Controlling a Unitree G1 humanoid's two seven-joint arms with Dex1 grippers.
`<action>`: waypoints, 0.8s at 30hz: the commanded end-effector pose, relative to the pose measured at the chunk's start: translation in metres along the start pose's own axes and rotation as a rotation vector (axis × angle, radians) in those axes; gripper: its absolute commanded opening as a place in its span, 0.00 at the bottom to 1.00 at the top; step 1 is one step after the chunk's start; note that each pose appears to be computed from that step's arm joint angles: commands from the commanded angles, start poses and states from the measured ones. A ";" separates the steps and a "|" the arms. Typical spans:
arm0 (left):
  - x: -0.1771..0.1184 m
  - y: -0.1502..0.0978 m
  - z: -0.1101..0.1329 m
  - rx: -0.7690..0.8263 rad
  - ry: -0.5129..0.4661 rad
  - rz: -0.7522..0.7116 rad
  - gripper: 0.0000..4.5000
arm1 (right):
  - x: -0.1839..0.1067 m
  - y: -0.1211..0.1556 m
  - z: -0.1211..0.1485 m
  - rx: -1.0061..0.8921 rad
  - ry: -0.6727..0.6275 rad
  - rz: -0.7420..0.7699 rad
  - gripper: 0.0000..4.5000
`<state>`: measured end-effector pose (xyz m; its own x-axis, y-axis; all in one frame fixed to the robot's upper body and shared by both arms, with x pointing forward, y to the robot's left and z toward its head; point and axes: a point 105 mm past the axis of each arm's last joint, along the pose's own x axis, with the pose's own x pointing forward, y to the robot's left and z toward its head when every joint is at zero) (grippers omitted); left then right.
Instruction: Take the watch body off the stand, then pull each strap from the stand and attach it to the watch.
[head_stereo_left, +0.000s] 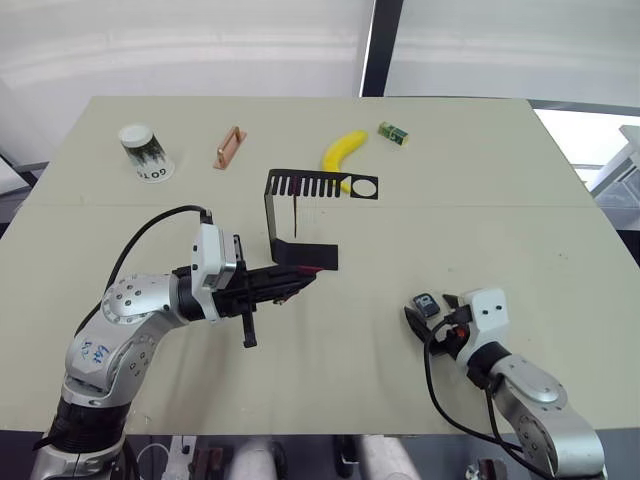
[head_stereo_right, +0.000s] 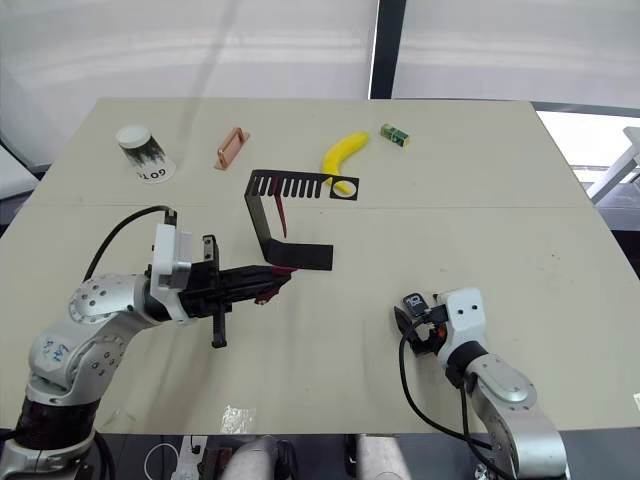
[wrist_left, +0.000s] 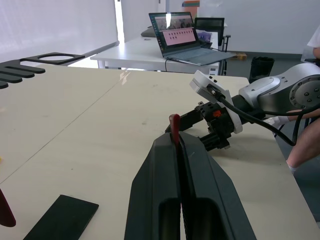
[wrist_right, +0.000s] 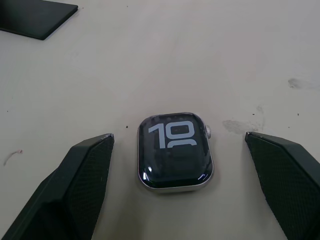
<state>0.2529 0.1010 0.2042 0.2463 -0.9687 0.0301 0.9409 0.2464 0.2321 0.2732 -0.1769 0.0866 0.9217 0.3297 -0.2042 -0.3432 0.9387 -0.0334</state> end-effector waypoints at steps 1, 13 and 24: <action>0.000 -0.002 0.007 0.022 -0.020 -0.010 0.00 | 0.001 0.005 -0.010 -0.008 0.034 0.048 0.99; 0.000 -0.001 0.007 0.025 -0.018 -0.010 0.00 | -0.001 0.007 -0.022 -0.030 0.068 0.068 0.99; -0.001 0.000 0.007 0.025 -0.015 -0.005 0.00 | 0.003 0.010 -0.027 -0.011 0.077 0.085 0.99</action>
<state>0.2529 0.1008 0.2047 0.2442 -0.9693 0.0300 0.9410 0.2444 0.2342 0.2744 -0.1749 0.0772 0.9074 0.3605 -0.2161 -0.3826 0.9213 -0.0693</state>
